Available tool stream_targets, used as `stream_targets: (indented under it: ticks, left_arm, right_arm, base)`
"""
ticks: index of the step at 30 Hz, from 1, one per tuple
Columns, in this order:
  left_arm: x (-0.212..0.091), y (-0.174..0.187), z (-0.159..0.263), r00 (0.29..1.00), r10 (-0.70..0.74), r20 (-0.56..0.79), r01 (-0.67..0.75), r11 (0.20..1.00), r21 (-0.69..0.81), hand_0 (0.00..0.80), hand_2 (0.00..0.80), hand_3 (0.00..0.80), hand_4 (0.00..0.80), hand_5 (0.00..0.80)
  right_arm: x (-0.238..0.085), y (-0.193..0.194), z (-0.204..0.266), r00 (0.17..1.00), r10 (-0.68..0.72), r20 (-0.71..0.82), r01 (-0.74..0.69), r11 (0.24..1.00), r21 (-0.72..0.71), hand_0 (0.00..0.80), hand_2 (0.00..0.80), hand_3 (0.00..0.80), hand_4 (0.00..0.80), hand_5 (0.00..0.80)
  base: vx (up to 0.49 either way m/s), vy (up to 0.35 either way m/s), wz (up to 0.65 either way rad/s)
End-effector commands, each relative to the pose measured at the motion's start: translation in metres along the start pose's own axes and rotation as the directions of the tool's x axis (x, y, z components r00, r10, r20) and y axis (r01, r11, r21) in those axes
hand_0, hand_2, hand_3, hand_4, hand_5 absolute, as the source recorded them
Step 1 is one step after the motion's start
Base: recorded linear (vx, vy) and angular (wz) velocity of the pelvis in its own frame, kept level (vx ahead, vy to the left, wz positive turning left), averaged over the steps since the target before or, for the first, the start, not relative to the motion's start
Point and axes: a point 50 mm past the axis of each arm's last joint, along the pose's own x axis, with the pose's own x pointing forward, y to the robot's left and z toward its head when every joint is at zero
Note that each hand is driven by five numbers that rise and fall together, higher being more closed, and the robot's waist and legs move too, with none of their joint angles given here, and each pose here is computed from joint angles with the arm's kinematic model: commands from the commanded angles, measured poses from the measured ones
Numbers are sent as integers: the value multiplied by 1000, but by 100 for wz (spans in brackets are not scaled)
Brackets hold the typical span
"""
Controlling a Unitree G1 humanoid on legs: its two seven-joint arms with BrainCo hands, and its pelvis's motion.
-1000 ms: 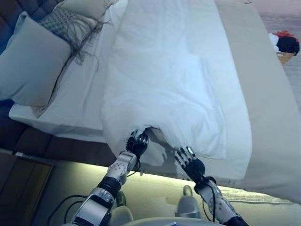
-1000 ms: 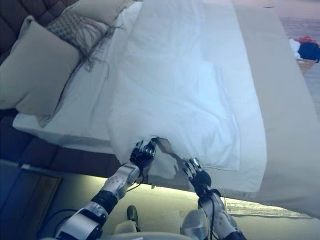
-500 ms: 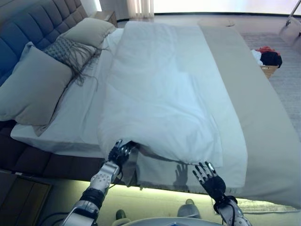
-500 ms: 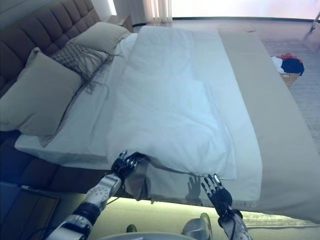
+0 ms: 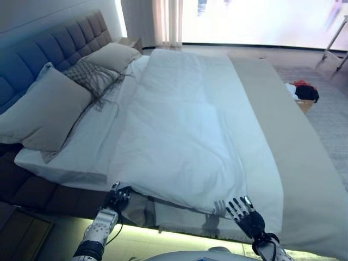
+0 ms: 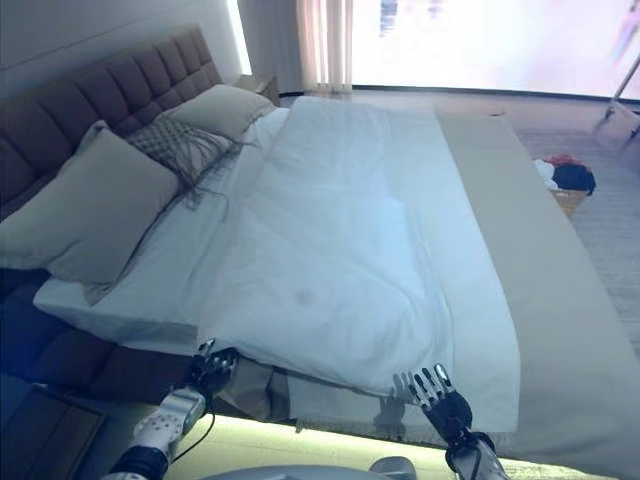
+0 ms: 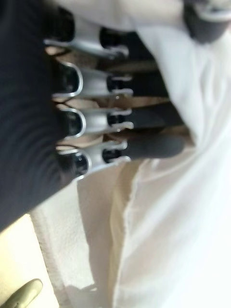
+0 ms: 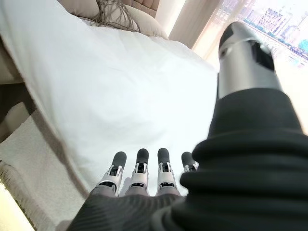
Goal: Make the bed neatly
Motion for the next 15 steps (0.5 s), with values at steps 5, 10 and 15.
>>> stream_targets:
  ticks: [5, 10, 15]
  left_arm:
    - [-5, -10, 59, 979, -66, 194, 76, 996, -46, 800, 800, 800, 800, 800]
    - [-8, -2, 65, 976, -51, 212, 63, 997, -49, 800, 800, 800, 800, 800]
    - [-13, 0, 79, 963, -48, 266, 58, 998, -32, 800, 800, 800, 800, 800]
  right_arm:
    - [1, 16, 20, 995, 65, 72, -65, 998, -2, 0, 0, 0, 0, 0]
    - [-1, 10, 19, 997, 50, 66, -49, 999, -18, 0, 0, 0, 0, 0]
    - [0, 17, 12, 994, 86, 63, -84, 996, -35, 0, 0, 0, 0, 0]
  base:
    - [53, 204, 12]
    - [56, 223, 1]
    - [-48, 139, -10]
